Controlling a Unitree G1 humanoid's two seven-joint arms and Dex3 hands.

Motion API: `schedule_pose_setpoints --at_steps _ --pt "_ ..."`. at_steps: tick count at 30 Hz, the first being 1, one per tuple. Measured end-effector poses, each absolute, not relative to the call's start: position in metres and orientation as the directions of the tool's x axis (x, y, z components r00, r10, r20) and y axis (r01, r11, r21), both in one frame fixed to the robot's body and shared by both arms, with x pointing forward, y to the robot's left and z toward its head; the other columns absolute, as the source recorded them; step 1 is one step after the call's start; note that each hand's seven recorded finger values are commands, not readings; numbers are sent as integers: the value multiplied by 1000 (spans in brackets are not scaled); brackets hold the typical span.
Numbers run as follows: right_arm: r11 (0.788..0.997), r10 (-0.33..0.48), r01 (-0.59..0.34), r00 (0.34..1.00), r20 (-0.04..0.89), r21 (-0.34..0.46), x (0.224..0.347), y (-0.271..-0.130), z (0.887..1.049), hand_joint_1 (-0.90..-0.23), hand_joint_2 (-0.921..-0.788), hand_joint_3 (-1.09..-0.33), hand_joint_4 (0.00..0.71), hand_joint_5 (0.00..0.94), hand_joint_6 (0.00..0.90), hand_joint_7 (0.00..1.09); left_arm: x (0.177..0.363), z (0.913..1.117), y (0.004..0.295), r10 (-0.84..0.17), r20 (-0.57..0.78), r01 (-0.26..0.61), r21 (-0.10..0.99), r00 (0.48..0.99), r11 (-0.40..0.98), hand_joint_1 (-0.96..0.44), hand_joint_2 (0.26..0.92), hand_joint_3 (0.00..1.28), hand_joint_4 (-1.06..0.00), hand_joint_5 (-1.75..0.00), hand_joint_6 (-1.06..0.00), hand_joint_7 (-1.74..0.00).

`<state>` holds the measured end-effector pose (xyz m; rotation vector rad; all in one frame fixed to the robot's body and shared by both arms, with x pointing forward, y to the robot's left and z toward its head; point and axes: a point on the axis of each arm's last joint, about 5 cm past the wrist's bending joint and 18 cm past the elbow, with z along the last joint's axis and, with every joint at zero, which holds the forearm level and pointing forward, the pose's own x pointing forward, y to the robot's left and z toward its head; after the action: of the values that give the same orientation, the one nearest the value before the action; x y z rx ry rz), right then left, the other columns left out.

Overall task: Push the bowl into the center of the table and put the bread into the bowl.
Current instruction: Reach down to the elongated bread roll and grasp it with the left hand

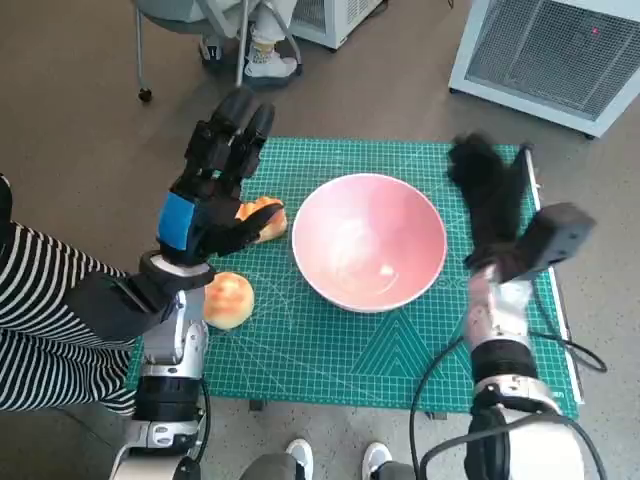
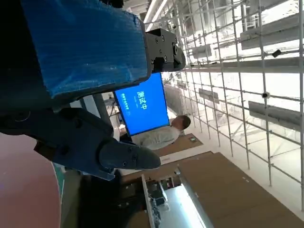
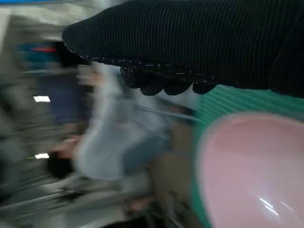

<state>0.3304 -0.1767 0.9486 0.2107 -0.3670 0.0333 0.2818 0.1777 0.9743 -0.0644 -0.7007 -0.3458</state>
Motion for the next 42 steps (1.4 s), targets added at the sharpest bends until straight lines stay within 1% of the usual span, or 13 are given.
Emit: schedule_pose_setpoints --at_steps 2,4,8,10,12,16,19,21,25,29,38,42 --pt "981 13 -94 902 431 168 327 -178 954 -634 -921 -860 137 2 146 174 282 974 177 -292 642 336 57 709 940 -399 921 217 -162 -2 -80 -297" --pt "983 30 -112 877 480 145 325 -178 958 -650 -921 -830 139 3 150 178 282 974 176 -295 642 339 57 708 939 -408 921 213 -163 -2 -82 -293" --pt "984 86 -161 810 581 79 315 -177 968 -670 -921 -796 143 4 158 186 282 975 174 -301 647 348 58 701 936 -426 921 211 -164 -2 -83 -288" --pt "983 109 -178 779 618 51 309 -177 972 -679 -921 -782 146 6 163 191 282 976 173 -308 650 356 62 695 933 -434 921 210 -164 -2 -84 -286" --pt "981 133 -195 751 647 24 304 -176 976 -698 -921 -749 154 8 177 203 282 978 172 -317 652 368 62 689 928 -439 921 200 -165 -3 -86 -285" --pt "973 188 -230 690 699 -35 293 -174 985 -710 -921 -723 165 12 187 215 283 981 170 -343 654 407 60 674 912 -445 921 193 -164 -2 -88 -286" --pt "965 222 -253 662 716 -66 286 -172 990 -714 -921 -712 171 13 195 224 284 984 169 -368 656 438 63 659 897 -452 921 193 -159 -1 -85 -291" --pt "961 240 -266 649 722 -80 283 -170 992 -715 -921 -708 175 14 201 232 284 987 167 -386 662 456 74 643 887 -454 921 196 -150 -3 -53 -344" --pt "956 252 -279 639 727 -87 278 -169 996 -723 -921 -694 178 13 207 244 285 994 165 -407 676 473 98 614 876 -453 921 200 -141 -1 -16 -398" --pt "953 259 -290 636 727 -86 273 -169 998 -730 -921 -679 180 12 210 256 286 998 163 -420 682 476 118 599 871 -457 921 199 -139 -1 -3 -416" --pt "948 271 -308 631 727 -86 268 -167 1000 -738 -921 -662 182 9 207 276 288 1005 171 -445 677 458 177 586 871 -467 921 189 -136 -1 1 -435" --pt "947 272 -309 626 731 -88 266 -167 1001 -740 -921 -659 183 9 204 282 290 1011 181 -470 653 398 269 594 877 -481 921 177 -133 -1 1 -435"
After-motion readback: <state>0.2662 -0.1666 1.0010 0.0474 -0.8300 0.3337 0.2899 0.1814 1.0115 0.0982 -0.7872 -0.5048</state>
